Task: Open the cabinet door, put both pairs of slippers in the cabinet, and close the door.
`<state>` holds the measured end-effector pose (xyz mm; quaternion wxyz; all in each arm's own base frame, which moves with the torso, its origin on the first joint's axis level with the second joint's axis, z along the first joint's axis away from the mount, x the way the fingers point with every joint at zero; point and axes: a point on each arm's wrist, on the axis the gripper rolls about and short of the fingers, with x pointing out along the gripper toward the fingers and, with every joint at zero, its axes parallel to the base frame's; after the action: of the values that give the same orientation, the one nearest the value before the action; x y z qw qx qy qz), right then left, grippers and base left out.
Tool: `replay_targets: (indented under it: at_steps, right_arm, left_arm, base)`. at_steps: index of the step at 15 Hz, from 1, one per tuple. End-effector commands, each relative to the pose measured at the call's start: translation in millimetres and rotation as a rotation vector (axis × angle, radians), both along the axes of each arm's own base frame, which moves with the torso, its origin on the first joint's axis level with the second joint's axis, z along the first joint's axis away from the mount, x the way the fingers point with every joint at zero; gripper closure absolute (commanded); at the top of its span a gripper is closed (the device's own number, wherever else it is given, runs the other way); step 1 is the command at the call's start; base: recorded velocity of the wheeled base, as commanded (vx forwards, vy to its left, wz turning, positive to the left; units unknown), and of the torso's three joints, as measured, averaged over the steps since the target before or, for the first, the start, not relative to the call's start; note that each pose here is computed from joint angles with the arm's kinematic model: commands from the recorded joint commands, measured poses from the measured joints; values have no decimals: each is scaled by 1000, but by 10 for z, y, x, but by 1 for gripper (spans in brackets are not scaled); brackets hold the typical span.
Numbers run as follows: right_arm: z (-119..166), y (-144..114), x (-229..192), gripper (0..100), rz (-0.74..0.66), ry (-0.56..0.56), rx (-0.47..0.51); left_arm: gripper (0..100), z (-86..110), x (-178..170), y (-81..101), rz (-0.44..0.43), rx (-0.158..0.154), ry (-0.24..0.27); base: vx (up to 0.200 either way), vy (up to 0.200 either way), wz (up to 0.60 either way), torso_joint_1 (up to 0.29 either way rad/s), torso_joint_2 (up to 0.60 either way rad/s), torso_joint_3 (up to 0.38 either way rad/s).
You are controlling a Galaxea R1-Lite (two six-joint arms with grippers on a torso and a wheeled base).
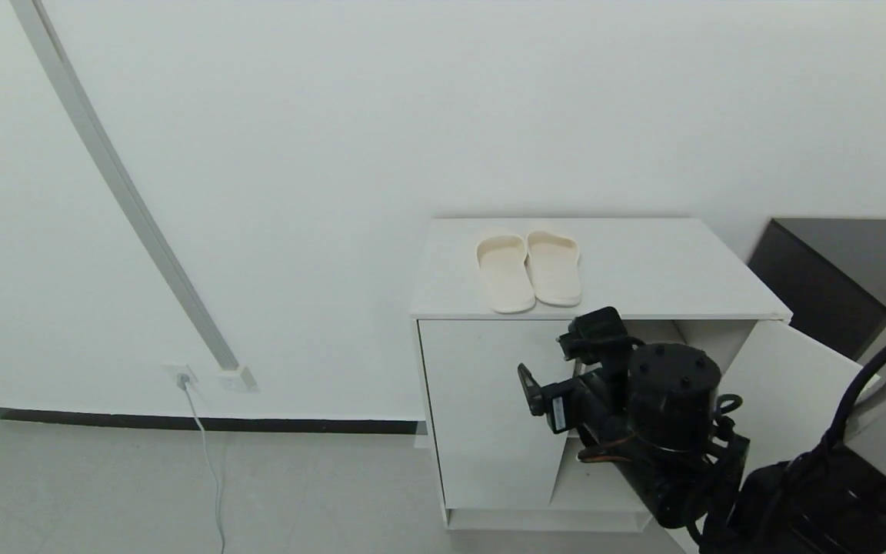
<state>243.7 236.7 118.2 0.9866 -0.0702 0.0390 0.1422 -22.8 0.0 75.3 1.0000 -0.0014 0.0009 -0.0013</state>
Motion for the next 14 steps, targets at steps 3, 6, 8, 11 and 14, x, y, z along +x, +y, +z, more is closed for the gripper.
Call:
replay_targets:
  at_steps: [3, 6, 8, 11, 14]
  right_arm:
    - [770, 84, 124, 0, -40, 42, 100]
    - [1026, 163, 212, 0, -98, 107, 166]
    - [955, 171, 220, 0, -113, 157, 198]
    - [760, 193, 280, 0, -132, 203, 193]
    - [702, 206, 320, 0, -142, 205, 193]
  left_arm:
    - [100, 0, 0, 0, 1, -3, 0]
    - [100, 1, 1, 0, -1, -3, 1]
    - [100, 1, 1, 0, 1, -5, 1]
    - [100, 1, 1, 0, 1, -3, 1]
    - [100, 1, 1, 0, -1, -3, 1]
  base:
    - [0, 0, 0, 0, 0, 0]
    - [0, 0, 0, 0, 0, 0]
    - [0, 0, 0, 0, 0, 0]
    - [0, 0, 0, 0, 0, 0]
    - [0, 0, 0, 0, 0, 0]
